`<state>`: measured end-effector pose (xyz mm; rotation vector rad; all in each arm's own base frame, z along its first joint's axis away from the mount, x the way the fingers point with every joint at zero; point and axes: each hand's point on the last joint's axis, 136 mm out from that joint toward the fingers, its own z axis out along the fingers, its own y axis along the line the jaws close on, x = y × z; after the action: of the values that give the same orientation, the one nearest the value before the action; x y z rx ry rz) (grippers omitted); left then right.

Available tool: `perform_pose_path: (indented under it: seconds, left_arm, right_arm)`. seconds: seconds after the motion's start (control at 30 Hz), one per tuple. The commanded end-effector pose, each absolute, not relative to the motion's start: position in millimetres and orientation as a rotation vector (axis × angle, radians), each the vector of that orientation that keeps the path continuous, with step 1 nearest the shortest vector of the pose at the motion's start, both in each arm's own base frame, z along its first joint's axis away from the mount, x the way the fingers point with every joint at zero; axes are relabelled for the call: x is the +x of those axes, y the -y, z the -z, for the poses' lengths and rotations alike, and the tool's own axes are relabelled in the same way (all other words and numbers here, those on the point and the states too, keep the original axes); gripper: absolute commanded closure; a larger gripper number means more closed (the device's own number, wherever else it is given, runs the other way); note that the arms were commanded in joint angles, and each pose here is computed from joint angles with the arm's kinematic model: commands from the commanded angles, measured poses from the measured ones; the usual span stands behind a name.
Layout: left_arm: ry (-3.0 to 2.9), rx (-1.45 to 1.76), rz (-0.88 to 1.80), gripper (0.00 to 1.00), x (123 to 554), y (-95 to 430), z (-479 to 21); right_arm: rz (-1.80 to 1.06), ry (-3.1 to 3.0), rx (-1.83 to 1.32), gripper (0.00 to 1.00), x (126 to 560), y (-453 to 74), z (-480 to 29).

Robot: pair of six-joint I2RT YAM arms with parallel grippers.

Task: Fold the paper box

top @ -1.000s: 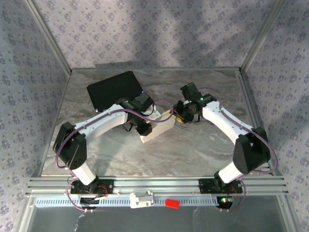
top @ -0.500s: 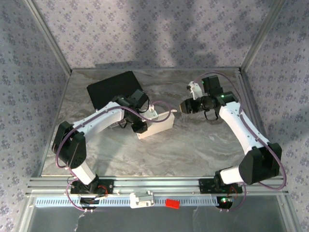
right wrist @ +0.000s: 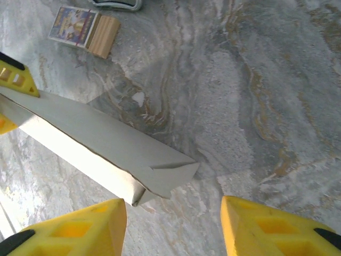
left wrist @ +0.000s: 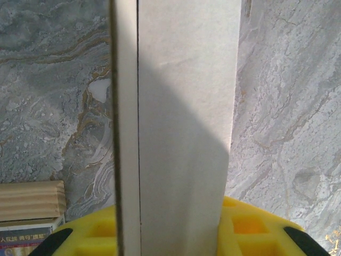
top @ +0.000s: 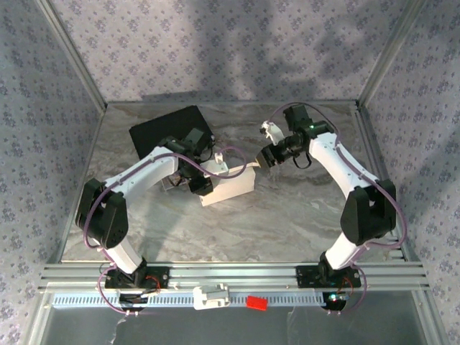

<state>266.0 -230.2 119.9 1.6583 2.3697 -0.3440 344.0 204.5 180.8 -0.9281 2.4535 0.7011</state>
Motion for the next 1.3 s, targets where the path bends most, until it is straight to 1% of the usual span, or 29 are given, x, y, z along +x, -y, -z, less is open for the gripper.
perform_pose_path:
  seconds: [0.0,0.23,0.33,0.47,0.57,0.7,0.8,0.97,1.27]
  left_arm:
    - [-2.433,1.727,0.357,0.83,256,220,-103]
    - [-2.432,1.716,0.368,0.82,255,219,-103]
    - [-2.430,1.717,0.360,0.82,255,219,-103]
    - [-2.432,1.716,0.362,0.82,257,220,-103]
    - [-2.433,1.710,0.363,0.82,258,220,-104]
    - [-2.435,1.710,0.363,0.82,258,221,-104]
    - [-2.435,1.710,0.363,0.82,259,221,-104]
    - [-2.437,1.706,0.362,0.82,260,222,-104]
    - [-2.438,1.699,0.354,0.82,263,222,-104]
  right_arm:
    - [-0.738,-2.468,-0.997,0.48,337,-210,-176]
    - [-0.804,-2.445,-1.043,0.51,334,-223,-179]
    - [-0.787,-2.453,-1.069,0.52,331,-224,-174]
    - [-0.763,-2.453,-1.069,0.56,336,-223,-174]
    - [-0.758,-2.444,-1.067,0.63,338,-224,-178]
    - [-0.751,-2.450,-1.074,0.68,336,-225,-177]
    - [-0.734,-2.464,-1.074,0.70,336,-224,-172]
    - [-0.695,-2.472,-1.078,0.70,338,-222,-169]
    - [-0.691,-2.489,-1.087,0.78,333,-225,-167]
